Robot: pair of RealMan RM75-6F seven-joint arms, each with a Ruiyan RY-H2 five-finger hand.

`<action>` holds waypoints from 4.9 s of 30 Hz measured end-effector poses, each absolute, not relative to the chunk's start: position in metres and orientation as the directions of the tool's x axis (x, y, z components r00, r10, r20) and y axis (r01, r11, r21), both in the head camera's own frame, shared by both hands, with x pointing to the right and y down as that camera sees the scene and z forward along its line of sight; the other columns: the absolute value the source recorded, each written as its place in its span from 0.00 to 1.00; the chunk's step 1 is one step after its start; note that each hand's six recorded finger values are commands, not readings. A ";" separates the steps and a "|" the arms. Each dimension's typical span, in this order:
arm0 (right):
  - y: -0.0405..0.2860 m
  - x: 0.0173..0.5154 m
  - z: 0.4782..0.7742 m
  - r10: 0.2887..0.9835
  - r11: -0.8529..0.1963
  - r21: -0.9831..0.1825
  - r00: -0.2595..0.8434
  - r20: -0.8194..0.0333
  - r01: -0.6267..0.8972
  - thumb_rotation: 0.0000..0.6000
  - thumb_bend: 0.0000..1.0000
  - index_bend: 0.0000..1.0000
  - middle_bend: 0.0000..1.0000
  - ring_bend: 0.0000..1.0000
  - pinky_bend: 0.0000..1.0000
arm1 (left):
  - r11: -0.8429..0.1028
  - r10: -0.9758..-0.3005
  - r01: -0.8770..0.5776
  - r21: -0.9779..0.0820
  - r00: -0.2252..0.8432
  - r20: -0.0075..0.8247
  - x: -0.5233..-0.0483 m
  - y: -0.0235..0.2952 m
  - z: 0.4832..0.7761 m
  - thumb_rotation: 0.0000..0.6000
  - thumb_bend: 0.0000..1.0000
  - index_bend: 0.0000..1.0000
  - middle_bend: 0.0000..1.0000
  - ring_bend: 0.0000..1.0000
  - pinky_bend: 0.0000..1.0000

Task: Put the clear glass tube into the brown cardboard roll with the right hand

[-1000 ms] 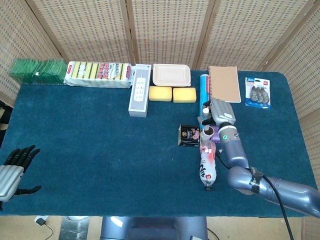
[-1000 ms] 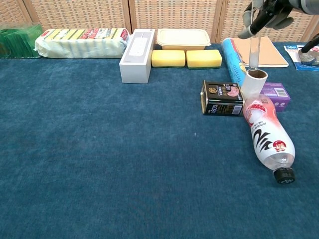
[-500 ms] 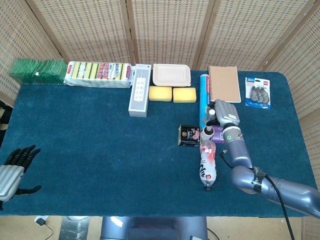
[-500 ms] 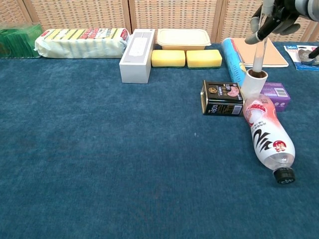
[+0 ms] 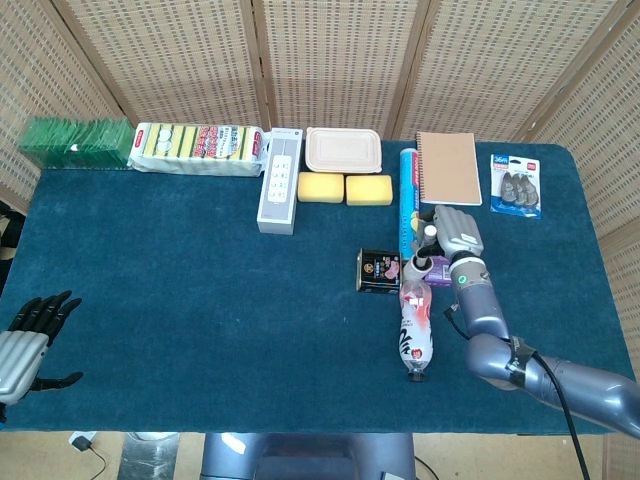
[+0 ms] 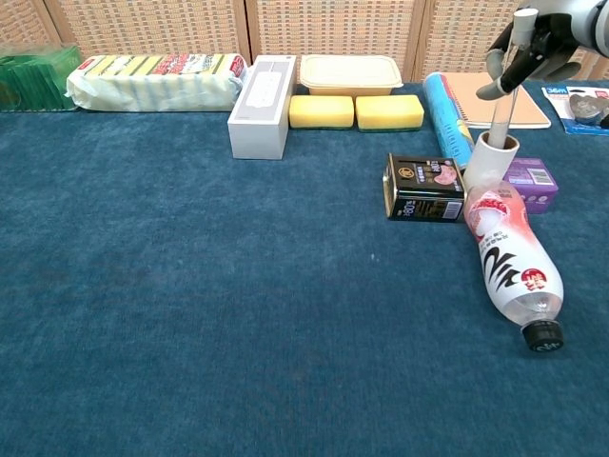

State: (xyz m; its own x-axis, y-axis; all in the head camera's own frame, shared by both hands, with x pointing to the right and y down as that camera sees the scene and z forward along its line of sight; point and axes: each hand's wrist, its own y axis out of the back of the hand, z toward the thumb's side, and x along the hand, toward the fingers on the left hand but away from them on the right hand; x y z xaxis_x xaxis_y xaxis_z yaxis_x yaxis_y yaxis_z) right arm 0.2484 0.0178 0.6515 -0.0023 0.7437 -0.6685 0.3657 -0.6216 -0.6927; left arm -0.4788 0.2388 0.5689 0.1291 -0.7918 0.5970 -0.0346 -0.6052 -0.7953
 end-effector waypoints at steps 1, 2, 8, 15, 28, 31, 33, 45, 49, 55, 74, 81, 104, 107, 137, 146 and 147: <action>0.018 0.249 0.653 0.743 -0.624 -0.691 0.001 -0.670 0.365 1.00 0.46 0.83 0.99 1.00 0.92 | -0.605 -0.792 -0.035 -0.796 0.129 0.597 -0.479 0.239 0.569 0.90 0.08 0.02 0.00 0.00 0.00; 0.019 0.249 0.654 0.742 -0.625 -0.690 0.004 -0.671 0.366 1.00 0.46 0.83 0.98 1.00 0.92 | -0.605 -0.792 -0.035 -0.796 0.129 0.597 -0.479 0.239 0.569 0.90 0.08 0.02 0.00 0.00 0.00; 0.023 0.250 0.657 0.738 -0.630 -0.682 0.015 -0.674 0.371 1.00 0.44 0.83 0.97 1.00 0.91 | -0.606 -0.791 -0.033 -0.795 0.130 0.598 -0.479 0.239 0.569 0.91 0.08 0.02 0.00 0.00 0.00; 0.025 0.249 0.658 0.736 -0.633 -0.676 0.024 -0.676 0.378 1.00 0.43 0.81 0.94 0.96 0.88 | -0.605 -0.792 -0.034 -0.795 0.133 0.596 -0.478 0.239 0.568 0.90 0.08 0.02 0.00 0.00 0.00; 0.032 0.245 0.660 0.732 -0.641 -0.668 0.038 -0.680 0.379 1.00 0.41 0.77 0.85 0.86 0.79 | -0.600 -0.794 -0.034 -0.799 0.140 0.591 -0.478 0.240 0.566 0.90 0.08 0.02 0.00 0.00 0.00; 0.034 0.244 0.660 0.731 -0.643 -0.667 0.041 -0.681 0.378 1.00 0.39 0.76 0.81 0.81 0.76 | -0.600 -0.794 -0.034 -0.799 0.141 0.591 -0.478 0.241 0.566 0.90 0.08 0.02 0.00 0.00 0.00; 0.035 0.243 0.661 0.730 -0.644 -0.664 0.044 -0.683 0.380 1.00 0.38 0.75 0.78 0.78 0.74 | -0.600 -0.794 -0.035 -0.799 0.143 0.590 -0.478 0.241 0.566 0.90 0.08 0.02 0.00 0.00 0.00; 0.036 0.242 0.660 0.734 -0.641 -0.664 0.056 -0.676 0.384 1.00 0.34 0.63 0.62 0.60 0.60 | -0.599 -0.795 -0.035 -0.800 0.147 0.589 -0.477 0.241 0.565 0.90 0.08 0.02 0.00 0.00 0.00; 0.037 0.243 0.660 0.732 -0.643 -0.661 0.059 -0.678 0.386 1.00 0.34 0.58 0.57 0.56 0.56 | -0.599 -0.795 -0.034 -0.800 0.149 0.589 -0.477 0.241 0.565 0.91 0.08 0.02 0.00 0.00 0.00; 0.038 0.244 0.659 0.731 -0.646 -0.658 0.065 -0.679 0.387 1.00 0.32 0.49 0.49 0.48 0.49 | -0.599 -0.794 -0.033 -0.800 0.151 0.588 -0.477 0.242 0.565 0.90 0.08 0.02 0.00 0.00 0.00; 0.033 0.243 0.646 0.754 -0.632 -0.686 0.082 -0.651 0.360 0.89 0.27 0.33 0.29 0.26 0.30 | -0.594 -0.798 -0.038 -0.804 0.157 0.582 -0.477 0.242 0.562 0.90 0.08 0.02 0.00 0.00 0.00; 0.031 0.244 0.629 0.775 -0.617 -0.716 0.091 -0.626 0.326 0.89 0.26 0.30 0.26 0.23 0.27 | -0.589 -0.801 -0.040 -0.807 0.166 0.576 -0.477 0.243 0.559 0.90 0.08 0.02 0.00 0.00 0.00; 0.037 0.305 0.552 0.874 -0.472 -0.838 0.024 -0.485 0.275 0.89 0.26 0.29 0.25 0.21 0.25 | -0.587 -0.789 -0.019 -0.809 0.233 0.568 -0.463 0.242 0.556 0.90 0.08 0.02 0.00 0.00 0.00; 0.049 0.311 0.547 0.868 -0.484 -0.832 0.032 -0.495 0.270 0.89 0.26 0.29 0.25 0.21 0.25 | -0.589 -0.785 -0.011 -0.808 0.244 0.569 -0.460 0.242 0.557 0.90 0.08 0.02 0.00 0.00 0.00; 0.183 0.391 0.537 0.938 -0.346 -0.925 0.077 -0.337 0.158 0.89 0.26 0.29 0.26 0.21 0.24 | -0.588 -0.770 0.015 -0.809 0.298 0.565 -0.446 0.242 0.555 0.90 0.08 0.02 0.00 0.00 0.00; 0.217 0.384 0.536 0.942 -0.325 -0.934 0.141 -0.305 0.147 0.89 0.26 0.29 0.26 0.21 0.24 | -0.580 -0.779 0.006 -0.814 0.288 0.557 -0.450 0.244 0.552 0.90 0.08 0.02 0.00 0.00 0.00; 0.219 0.383 0.537 0.941 -0.326 -0.934 0.145 -0.306 0.144 0.89 0.26 0.29 0.26 0.21 0.24 | -0.580 -0.779 0.005 -0.814 0.288 0.557 -0.450 0.244 0.552 0.90 0.08 0.02 0.00 0.00 0.00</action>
